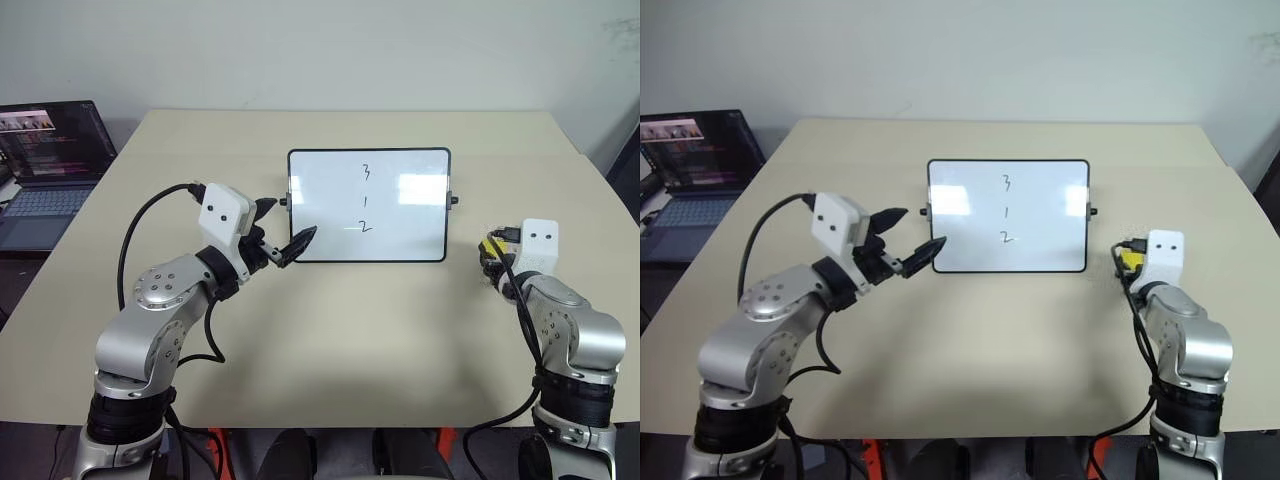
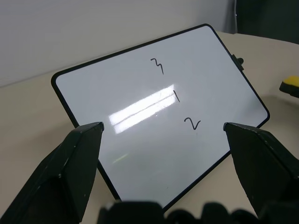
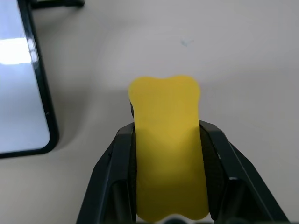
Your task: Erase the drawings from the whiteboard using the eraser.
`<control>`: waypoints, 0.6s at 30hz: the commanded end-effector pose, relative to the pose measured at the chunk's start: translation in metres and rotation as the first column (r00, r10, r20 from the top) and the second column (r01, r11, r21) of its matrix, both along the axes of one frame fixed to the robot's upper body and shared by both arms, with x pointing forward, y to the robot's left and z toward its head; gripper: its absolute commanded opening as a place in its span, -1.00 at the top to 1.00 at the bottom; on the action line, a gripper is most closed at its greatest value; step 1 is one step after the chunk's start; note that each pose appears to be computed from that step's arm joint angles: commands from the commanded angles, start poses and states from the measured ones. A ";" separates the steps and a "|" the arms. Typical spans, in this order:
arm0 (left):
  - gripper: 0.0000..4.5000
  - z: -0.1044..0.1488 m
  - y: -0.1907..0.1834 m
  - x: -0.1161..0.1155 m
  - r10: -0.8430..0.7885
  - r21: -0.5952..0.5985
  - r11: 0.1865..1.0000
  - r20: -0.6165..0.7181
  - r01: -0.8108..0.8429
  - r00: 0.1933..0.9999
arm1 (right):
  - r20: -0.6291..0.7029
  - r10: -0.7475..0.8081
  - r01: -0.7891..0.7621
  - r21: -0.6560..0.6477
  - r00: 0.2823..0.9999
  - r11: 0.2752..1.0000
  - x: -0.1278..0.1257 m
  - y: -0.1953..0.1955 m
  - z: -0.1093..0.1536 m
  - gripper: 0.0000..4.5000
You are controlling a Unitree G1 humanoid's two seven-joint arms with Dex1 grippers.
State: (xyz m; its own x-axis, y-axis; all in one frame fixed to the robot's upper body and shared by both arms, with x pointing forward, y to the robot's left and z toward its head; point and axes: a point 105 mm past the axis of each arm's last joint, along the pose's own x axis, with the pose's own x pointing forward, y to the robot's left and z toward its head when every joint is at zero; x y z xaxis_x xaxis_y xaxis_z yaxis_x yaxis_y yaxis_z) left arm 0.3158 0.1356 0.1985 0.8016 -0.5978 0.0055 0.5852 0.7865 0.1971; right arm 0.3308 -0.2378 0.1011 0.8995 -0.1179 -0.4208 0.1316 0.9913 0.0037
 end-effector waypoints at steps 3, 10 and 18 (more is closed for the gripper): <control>-1.00 0.014 -0.005 -0.004 -0.014 0.003 1.000 0.059 0.014 0.998 | -0.008 0.023 -0.023 -0.004 1.000 1.000 -0.007 0.002 -0.006 0.38; -1.00 0.016 -0.005 -0.004 -0.016 0.005 1.000 0.064 0.016 0.998 | -0.025 0.020 -0.020 -0.016 0.999 1.000 -0.007 -0.003 -0.013 0.38; -1.00 0.016 -0.005 -0.004 -0.016 0.004 1.000 0.067 0.016 0.998 | -0.030 0.026 -0.026 -0.020 0.999 0.999 -0.008 0.000 -0.014 0.38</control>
